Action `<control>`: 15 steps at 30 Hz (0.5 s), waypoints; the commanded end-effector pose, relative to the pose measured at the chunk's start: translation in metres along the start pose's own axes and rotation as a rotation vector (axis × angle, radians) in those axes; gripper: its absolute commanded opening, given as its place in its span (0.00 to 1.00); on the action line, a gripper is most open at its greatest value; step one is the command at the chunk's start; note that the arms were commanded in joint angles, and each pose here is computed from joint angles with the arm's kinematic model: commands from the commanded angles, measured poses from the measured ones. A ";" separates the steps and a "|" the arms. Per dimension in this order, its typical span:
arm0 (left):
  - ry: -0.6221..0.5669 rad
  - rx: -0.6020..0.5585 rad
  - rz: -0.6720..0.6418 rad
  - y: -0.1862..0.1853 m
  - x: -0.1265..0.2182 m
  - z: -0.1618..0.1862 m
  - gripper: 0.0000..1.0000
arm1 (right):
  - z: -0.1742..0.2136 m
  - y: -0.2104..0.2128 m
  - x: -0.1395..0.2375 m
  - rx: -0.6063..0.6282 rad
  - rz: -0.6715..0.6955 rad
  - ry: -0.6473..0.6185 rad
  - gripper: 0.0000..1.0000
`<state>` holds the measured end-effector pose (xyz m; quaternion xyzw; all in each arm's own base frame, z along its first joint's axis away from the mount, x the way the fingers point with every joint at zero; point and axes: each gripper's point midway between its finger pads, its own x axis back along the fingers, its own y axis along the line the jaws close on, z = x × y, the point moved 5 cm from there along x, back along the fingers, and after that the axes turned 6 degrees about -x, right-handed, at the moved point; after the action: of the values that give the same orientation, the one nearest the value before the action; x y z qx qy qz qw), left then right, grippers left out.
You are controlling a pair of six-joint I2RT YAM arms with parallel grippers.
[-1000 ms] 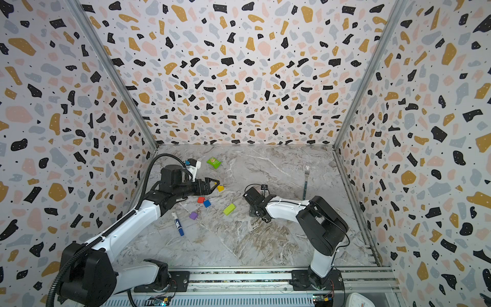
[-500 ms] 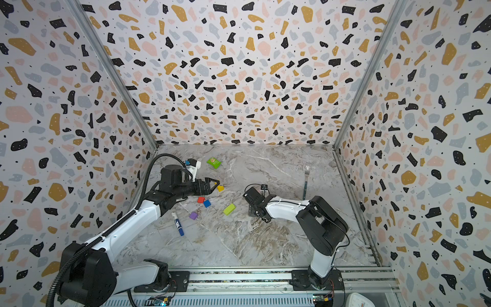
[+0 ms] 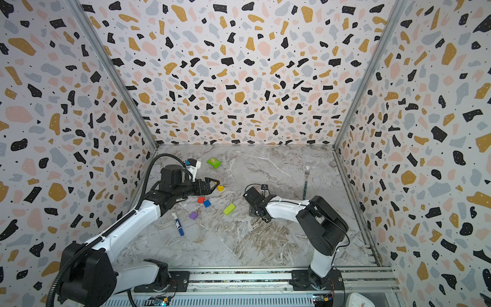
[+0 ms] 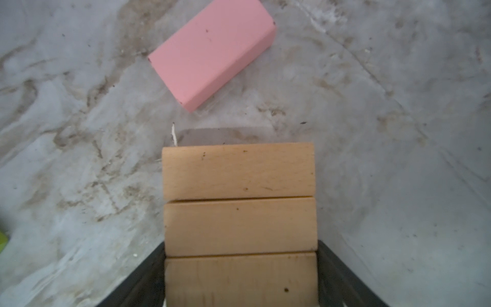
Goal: Build the wood block tower
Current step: 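Lower the held wood bar onto the stacked wood bars with the right gripper, then open the right gripper and lift it off the three-bar stack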
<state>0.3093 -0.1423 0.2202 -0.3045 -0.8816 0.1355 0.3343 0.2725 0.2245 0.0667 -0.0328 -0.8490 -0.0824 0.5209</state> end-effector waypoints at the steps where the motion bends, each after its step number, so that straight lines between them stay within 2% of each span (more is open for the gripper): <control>1: -0.016 -0.028 0.016 -0.005 0.003 -0.003 1.00 | 0.005 -0.008 -0.003 -0.014 0.041 0.035 0.83; 15: -0.015 -0.027 0.014 -0.005 0.003 -0.003 1.00 | 0.002 -0.005 -0.003 -0.015 0.036 0.032 0.83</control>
<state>0.3093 -0.1423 0.2202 -0.3045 -0.8816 0.1355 0.3343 0.2731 0.2239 0.0671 -0.0341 -0.8488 -0.0828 0.5211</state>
